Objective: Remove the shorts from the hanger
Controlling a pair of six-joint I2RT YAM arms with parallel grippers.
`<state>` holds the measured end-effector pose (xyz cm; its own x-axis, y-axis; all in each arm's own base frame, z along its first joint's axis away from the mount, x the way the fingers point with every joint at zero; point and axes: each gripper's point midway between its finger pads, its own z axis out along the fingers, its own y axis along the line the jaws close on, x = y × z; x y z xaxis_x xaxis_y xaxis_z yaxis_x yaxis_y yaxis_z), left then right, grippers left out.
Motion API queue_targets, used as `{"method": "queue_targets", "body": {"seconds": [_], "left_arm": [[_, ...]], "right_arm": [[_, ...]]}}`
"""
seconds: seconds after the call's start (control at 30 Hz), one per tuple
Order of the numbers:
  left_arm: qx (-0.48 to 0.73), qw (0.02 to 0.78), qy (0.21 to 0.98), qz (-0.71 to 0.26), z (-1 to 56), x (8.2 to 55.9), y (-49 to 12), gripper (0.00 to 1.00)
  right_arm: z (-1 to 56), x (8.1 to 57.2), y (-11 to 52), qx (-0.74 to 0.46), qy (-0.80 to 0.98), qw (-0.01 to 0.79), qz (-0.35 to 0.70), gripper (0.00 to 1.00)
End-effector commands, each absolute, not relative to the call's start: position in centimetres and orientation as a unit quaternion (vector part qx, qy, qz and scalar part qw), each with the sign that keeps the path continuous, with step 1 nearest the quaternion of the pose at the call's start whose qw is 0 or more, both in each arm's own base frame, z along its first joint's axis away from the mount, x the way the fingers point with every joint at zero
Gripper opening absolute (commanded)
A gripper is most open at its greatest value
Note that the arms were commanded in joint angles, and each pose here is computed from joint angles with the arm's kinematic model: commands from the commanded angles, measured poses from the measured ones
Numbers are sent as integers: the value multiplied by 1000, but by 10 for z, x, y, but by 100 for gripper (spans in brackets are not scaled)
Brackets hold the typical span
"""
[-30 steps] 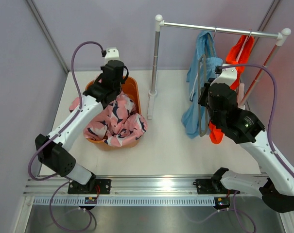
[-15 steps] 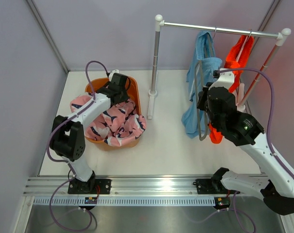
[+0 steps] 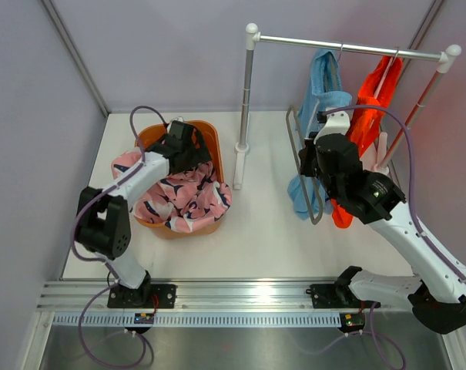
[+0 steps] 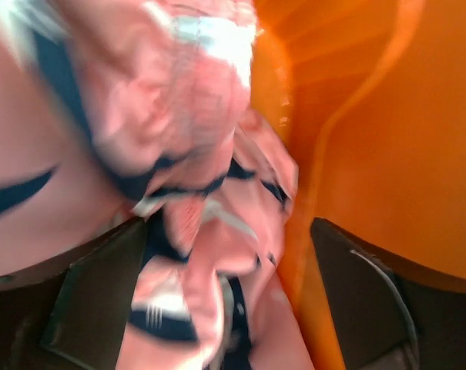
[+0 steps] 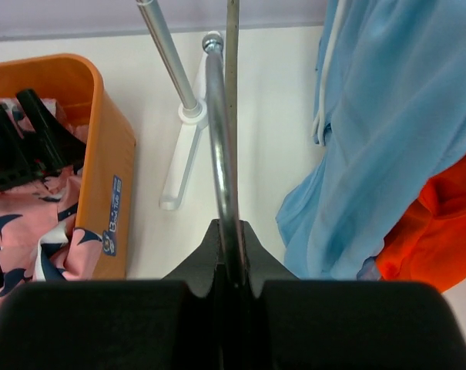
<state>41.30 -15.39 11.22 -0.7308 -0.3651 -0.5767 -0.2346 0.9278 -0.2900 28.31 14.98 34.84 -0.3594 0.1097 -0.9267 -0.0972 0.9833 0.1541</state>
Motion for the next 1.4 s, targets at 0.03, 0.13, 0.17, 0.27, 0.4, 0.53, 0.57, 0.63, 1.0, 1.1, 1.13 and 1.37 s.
{"method": "queue_targets", "body": {"seconds": [0.03, 0.13, 0.17, 0.27, 0.4, 0.53, 0.57, 0.63, 1.0, 1.1, 1.13, 1.37], "left_arm": [[-143, 439, 872, -162, 219, 411, -154, 99], [-124, 475, 852, -184, 266, 398, -152, 99], [-117, 483, 846, -190, 276, 393, -152, 99], [-102, 509, 828, -212, 310, 375, -149, 99], [-74, 533, 805, -249, 346, 345, -150, 99], [-44, 554, 783, -279, 373, 312, -151, 99], [-35, 557, 780, -284, 378, 304, -153, 99], [-14, 571, 768, -290, 391, 285, -150, 99], [32, 590, 759, -272, 380, 244, -134, 99], [39, 583, 765, -270, 371, 243, -135, 99], [41, 582, 766, -270, 369, 243, -135, 99], [51, 583, 766, -266, 361, 238, -133, 99]], "right_arm": [[380, 285, 160, -25, 800, 587, 118, 0], [384, 291, 170, -44, 799, 587, 121, 0], [386, 292, 173, -58, 796, 590, 124, 0], [393, 299, 183, -80, 786, 599, 134, 0], [405, 313, 192, -101, 773, 605, 164, 0], [408, 336, 191, -116, 767, 608, 170, 0], [414, 343, 185, -110, 764, 612, 170, 0], [412, 356, 184, -111, 767, 608, 170, 0], [443, 440, 177, -76, 763, 629, 131, 0], [435, 468, 183, -70, 768, 625, 117, 0], [436, 473, 183, -67, 767, 628, 113, 0], [458, 505, 179, -31, 744, 662, 86, 0]]}}
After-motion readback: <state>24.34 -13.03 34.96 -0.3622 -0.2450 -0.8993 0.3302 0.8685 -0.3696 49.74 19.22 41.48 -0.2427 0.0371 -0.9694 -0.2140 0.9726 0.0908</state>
